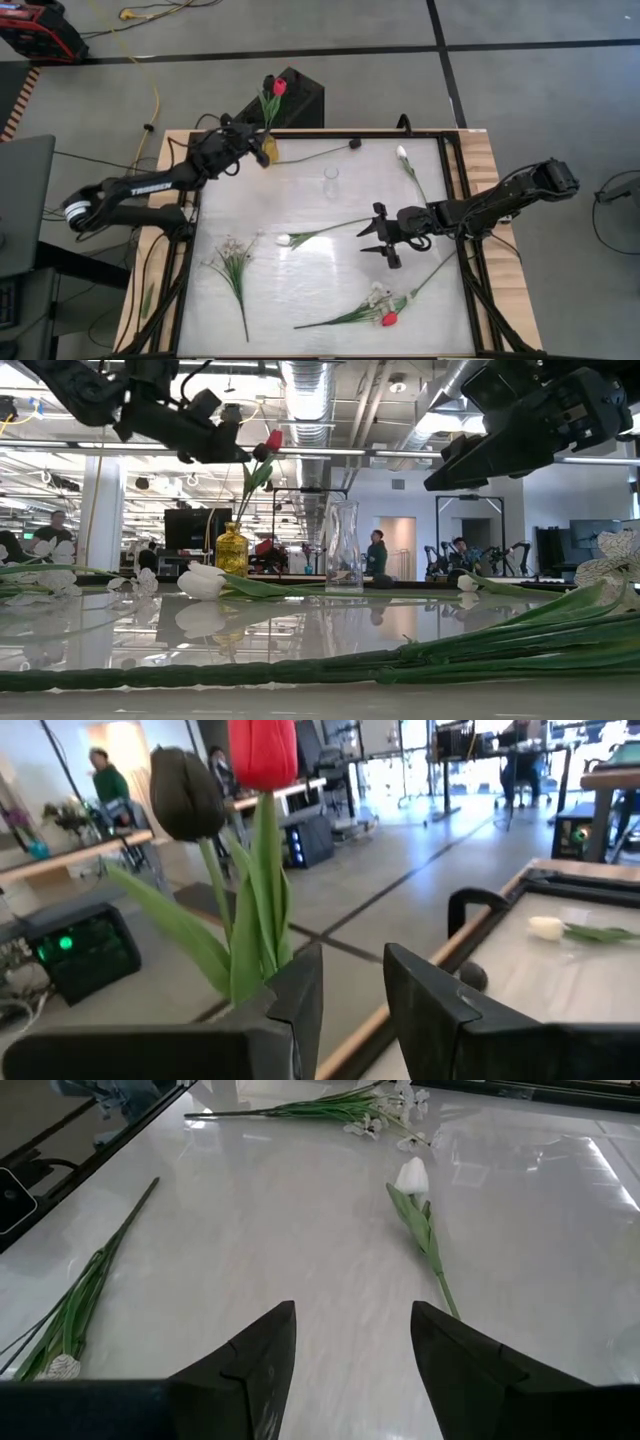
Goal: Sort flowers into vase by color
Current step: Put the red flower into the yellow flower vase
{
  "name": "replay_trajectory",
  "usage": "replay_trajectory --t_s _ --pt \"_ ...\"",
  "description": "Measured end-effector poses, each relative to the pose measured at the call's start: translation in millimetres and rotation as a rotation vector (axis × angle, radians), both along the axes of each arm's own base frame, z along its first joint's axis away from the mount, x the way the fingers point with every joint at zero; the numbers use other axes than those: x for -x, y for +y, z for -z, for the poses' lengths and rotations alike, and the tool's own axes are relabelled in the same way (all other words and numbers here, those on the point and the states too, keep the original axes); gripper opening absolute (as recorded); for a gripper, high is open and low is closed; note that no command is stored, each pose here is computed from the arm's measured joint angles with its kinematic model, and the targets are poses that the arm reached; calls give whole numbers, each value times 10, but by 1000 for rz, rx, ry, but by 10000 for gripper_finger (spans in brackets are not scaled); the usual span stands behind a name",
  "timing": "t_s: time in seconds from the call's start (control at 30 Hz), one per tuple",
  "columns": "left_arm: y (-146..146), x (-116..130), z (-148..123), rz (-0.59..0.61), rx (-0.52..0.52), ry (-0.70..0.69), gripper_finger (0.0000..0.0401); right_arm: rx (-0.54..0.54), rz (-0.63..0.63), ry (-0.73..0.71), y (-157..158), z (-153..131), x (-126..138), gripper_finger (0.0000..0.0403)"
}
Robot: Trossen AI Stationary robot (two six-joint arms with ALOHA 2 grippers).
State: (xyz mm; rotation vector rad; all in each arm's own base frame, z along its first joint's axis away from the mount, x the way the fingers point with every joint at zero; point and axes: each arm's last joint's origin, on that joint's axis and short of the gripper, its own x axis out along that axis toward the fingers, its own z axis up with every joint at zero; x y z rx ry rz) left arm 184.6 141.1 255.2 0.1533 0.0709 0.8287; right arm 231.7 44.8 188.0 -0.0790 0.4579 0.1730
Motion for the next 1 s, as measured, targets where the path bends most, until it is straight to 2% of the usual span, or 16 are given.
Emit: replay_trajectory --t_s 0.3,0.47,0.8,1.0 --pt "-157 -12 42 51 60 82 98 -17 8 -4 1 -6 -3 223" --pt "-295 -100 51 190 110 49 98 -49 25 1 0 -6 -3 223" --pt "-860 -344 71 467 143 48 98 -60 24 -16 13 -64 -30 223" --pt "-1214 -432 105 523 139 63 98 -86 35 -28 17 -110 -52 223"
